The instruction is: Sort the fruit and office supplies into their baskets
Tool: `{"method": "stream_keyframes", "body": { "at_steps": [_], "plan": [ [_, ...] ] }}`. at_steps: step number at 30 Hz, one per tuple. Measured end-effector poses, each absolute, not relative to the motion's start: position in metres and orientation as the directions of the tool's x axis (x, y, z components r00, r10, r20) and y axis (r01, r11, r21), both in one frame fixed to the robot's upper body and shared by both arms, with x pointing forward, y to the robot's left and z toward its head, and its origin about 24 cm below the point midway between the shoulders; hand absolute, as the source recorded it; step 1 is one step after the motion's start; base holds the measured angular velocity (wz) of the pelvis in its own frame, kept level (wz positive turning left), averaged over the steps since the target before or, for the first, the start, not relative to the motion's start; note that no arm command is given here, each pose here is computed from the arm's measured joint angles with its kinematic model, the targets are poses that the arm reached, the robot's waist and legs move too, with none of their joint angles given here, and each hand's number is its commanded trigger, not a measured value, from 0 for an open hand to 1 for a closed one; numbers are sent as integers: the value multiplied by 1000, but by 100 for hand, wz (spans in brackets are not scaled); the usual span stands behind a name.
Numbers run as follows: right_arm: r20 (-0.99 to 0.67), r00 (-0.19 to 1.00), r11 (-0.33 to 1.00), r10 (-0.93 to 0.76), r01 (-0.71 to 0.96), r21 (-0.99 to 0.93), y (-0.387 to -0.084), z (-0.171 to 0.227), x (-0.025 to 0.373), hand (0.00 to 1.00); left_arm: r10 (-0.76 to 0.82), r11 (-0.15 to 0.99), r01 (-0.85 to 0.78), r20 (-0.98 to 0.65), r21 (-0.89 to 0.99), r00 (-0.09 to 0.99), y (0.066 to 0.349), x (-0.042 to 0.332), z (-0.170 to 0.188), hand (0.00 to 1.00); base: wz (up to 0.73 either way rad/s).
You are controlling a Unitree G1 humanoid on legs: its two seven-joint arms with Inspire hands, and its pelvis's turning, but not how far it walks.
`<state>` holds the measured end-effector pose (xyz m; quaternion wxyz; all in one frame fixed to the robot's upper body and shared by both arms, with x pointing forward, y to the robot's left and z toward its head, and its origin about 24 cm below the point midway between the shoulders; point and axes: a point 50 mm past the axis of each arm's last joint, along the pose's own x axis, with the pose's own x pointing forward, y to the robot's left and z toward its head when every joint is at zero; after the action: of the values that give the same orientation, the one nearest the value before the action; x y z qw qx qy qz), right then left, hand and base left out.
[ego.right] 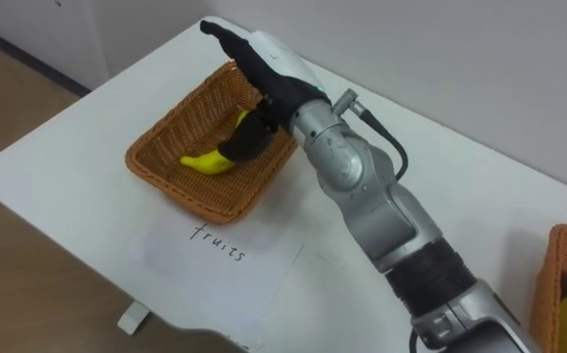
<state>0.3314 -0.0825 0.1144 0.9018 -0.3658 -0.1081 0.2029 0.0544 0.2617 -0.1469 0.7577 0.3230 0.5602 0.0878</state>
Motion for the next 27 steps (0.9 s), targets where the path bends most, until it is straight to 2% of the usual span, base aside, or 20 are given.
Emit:
{"method": "stream_keyframes", "body": {
  "at_steps": [8, 14, 24, 27],
  "plan": [
    [160, 933, 798, 322, -177, -576, -100, 117, 332, 0, 486, 780, 248, -805, 575, 340, 257, 49, -150, 0, -1],
    [232, 949, 856, 215, -69, -512, -109, 122, 334, 0, 499, 776, 246, -804, 581, 324, 256, 40, -151, 0, -1],
    [188, 980, 914, 71, 11, -405, -129, 105, 335, 0, 502, 780, 246, -810, 576, 304, 250, 30, -153, 0, -2],
    [126, 992, 938, 21, 24, -345, -139, 92, 337, 0, 500, 786, 237, -813, 570, 297, 246, 27, -155, 0, -5]
  ]
}}
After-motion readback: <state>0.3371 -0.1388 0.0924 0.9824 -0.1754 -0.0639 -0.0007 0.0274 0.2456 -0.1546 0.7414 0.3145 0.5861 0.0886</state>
